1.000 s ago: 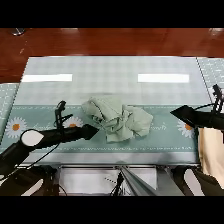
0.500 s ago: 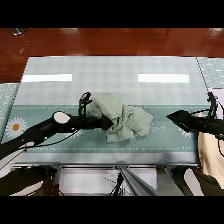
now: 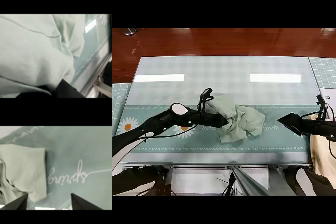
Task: Fold the shirts.
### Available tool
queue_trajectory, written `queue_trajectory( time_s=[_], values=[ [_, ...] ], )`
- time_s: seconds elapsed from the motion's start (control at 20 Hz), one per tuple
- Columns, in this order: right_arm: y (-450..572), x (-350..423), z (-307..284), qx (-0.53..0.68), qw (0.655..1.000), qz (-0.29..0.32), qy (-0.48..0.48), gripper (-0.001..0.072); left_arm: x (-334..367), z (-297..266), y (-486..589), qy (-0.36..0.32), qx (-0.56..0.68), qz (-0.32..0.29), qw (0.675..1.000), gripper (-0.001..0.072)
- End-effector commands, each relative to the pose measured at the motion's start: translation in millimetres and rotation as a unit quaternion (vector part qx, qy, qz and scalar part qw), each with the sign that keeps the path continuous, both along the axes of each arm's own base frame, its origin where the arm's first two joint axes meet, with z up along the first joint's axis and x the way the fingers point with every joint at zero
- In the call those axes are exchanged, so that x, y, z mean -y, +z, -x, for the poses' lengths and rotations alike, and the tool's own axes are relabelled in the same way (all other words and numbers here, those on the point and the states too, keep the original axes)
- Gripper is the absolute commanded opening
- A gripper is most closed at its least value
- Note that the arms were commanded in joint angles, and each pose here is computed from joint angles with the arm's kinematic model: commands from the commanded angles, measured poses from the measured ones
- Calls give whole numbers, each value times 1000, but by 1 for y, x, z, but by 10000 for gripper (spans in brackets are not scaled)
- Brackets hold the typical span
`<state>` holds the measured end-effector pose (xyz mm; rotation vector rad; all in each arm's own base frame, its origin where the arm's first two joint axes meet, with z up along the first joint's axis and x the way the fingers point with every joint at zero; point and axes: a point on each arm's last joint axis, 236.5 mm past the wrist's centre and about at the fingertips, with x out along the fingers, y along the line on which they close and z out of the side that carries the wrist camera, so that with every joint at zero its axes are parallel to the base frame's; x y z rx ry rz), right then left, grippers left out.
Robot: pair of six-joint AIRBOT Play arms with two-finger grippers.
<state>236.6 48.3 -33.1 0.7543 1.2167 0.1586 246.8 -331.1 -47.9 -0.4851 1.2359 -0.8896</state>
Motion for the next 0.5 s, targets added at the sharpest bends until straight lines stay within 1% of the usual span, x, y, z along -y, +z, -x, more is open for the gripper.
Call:
queue_trajectory(
  time_s=[0.0,0.2,0.4,0.45],
  values=[
    [-21,-20,19,-52,998,-25,37,616,-1,5,5,-15,-12,12,1000,22],
    [-48,-60,9,-79,993,-43,77,616,-6,2,11,-11,-15,19,1000,22],
    [-64,-91,-5,-106,985,-58,119,616,-18,-4,30,-8,-15,41,999,22],
    [-63,-99,-10,-106,984,-66,124,606,-21,-8,37,-3,-9,46,999,22]
  ],
)
